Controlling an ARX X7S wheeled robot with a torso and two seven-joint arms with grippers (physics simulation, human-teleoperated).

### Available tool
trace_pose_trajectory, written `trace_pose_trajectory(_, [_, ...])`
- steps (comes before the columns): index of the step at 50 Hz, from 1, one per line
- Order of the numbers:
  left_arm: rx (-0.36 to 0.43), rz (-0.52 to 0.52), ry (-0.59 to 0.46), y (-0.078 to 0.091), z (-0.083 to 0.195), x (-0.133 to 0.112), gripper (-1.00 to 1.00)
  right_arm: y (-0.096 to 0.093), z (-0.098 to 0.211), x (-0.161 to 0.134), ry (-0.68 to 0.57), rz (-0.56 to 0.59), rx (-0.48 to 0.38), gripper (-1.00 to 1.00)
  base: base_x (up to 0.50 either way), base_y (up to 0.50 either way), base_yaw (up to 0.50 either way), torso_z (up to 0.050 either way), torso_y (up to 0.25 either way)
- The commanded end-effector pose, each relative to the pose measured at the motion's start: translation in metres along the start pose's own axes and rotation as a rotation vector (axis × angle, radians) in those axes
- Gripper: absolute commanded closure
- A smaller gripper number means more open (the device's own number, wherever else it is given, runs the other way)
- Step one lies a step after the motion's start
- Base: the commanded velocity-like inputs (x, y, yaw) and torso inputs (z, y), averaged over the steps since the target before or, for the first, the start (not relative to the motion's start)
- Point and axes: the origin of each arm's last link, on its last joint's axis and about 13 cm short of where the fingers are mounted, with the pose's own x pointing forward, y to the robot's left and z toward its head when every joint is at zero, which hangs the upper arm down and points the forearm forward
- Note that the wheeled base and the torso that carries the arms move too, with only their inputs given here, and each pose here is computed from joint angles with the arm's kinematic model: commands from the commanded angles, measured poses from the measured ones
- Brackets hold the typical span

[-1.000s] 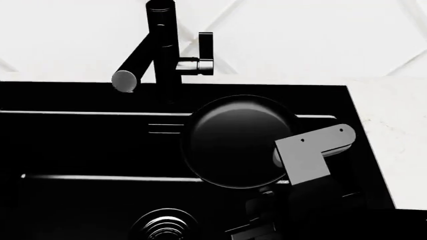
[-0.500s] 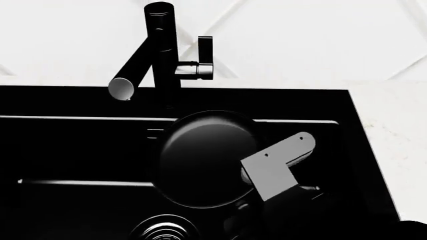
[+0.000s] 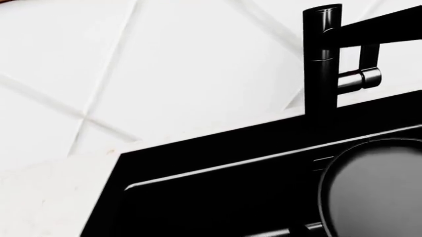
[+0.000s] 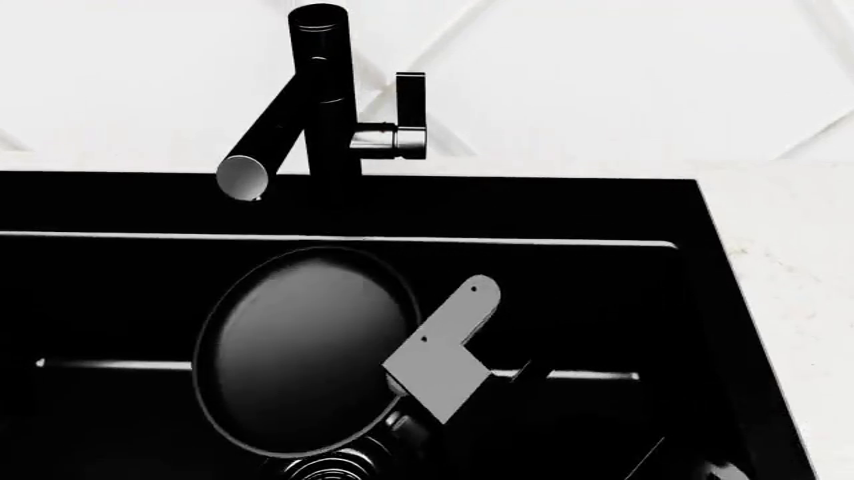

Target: Pick the pan and sponge and place them into the sink. Then turn on the water.

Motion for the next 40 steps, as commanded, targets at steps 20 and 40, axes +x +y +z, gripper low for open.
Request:
trace_pose_trajectory(20, [-0.023, 0.01, -0.009, 0.006, -0.001, -0.005, -1.0, 0.004, -0.051, 0.094, 0.13, 0.185, -0.066, 1.0, 0.0, 0.0, 0.0, 0.001, 0.002])
trace_pose_trajectory(40, [-0.023, 0.013, 0.002, 0.007, -0.006, -0.006, -1.0, 0.003, -0.051, 0.093, 0.131, 0.169, -0.001, 1.0, 0.0, 0.0, 0.0, 0.001, 0.001])
